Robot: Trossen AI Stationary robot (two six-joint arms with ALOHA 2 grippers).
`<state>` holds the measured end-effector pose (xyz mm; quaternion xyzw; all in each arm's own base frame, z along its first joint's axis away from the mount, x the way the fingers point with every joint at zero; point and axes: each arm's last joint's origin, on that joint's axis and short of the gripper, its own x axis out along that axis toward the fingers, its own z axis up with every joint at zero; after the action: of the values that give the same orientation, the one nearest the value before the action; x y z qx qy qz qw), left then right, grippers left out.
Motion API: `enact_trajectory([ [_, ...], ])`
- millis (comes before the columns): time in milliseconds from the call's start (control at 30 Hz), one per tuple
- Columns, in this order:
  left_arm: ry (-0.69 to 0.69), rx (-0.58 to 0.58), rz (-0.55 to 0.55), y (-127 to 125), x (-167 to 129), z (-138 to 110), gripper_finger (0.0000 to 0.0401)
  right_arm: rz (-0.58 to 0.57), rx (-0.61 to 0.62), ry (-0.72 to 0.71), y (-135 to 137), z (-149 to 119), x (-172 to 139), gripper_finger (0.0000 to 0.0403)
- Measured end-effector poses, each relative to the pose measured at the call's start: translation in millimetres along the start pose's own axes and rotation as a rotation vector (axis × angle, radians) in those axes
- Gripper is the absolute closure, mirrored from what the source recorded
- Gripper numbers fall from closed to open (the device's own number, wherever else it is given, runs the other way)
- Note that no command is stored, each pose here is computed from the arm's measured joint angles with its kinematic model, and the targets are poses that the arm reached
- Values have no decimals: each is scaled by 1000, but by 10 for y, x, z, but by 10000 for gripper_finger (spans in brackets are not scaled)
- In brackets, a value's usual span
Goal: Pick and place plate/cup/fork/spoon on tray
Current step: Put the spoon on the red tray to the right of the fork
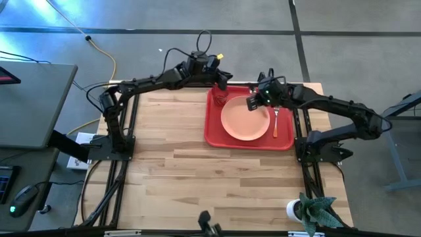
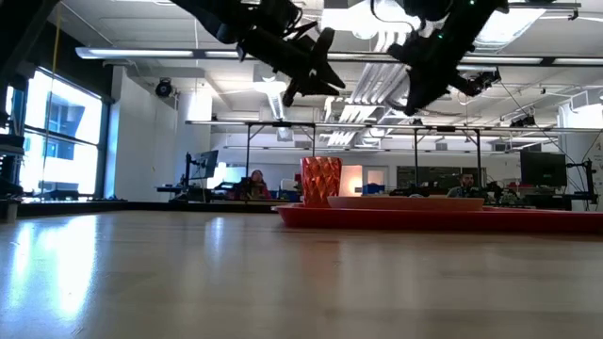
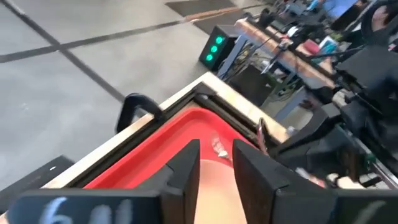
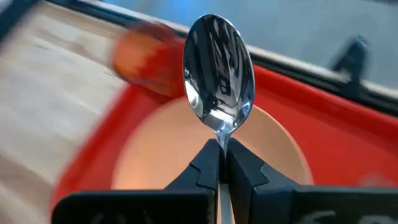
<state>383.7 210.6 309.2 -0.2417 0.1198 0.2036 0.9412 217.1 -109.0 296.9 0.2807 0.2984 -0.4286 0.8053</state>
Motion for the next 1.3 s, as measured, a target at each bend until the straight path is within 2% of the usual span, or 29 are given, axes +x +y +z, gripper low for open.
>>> enact_trajectory([
  [200, 12, -20, -15, 218, -42, 78, 295, -236, 63, 86, -272, -56, 19, 401],
  [400, 19, -24, -33, 267, -55, 97, 293, -377, 102, 98, -412, -149, 75, 402],
  [633, 35, 28, -27, 273, -55, 80, 293, -520, 210, 170, -651, -677, 391, 402],
  [800, 37, 56, -26, 274, -55, 78, 293, -663, 275, 139, -826, -1064, 517, 402],
  [1067, 35, 121, -26, 262, -52, 74, 293, -585, 379, 92, -974, -1402, 746, 402],
  [1300, 30, 170, 3, 277, -53, 75, 293, -606, 447, 102, -1070, -1515, 777, 394],
])
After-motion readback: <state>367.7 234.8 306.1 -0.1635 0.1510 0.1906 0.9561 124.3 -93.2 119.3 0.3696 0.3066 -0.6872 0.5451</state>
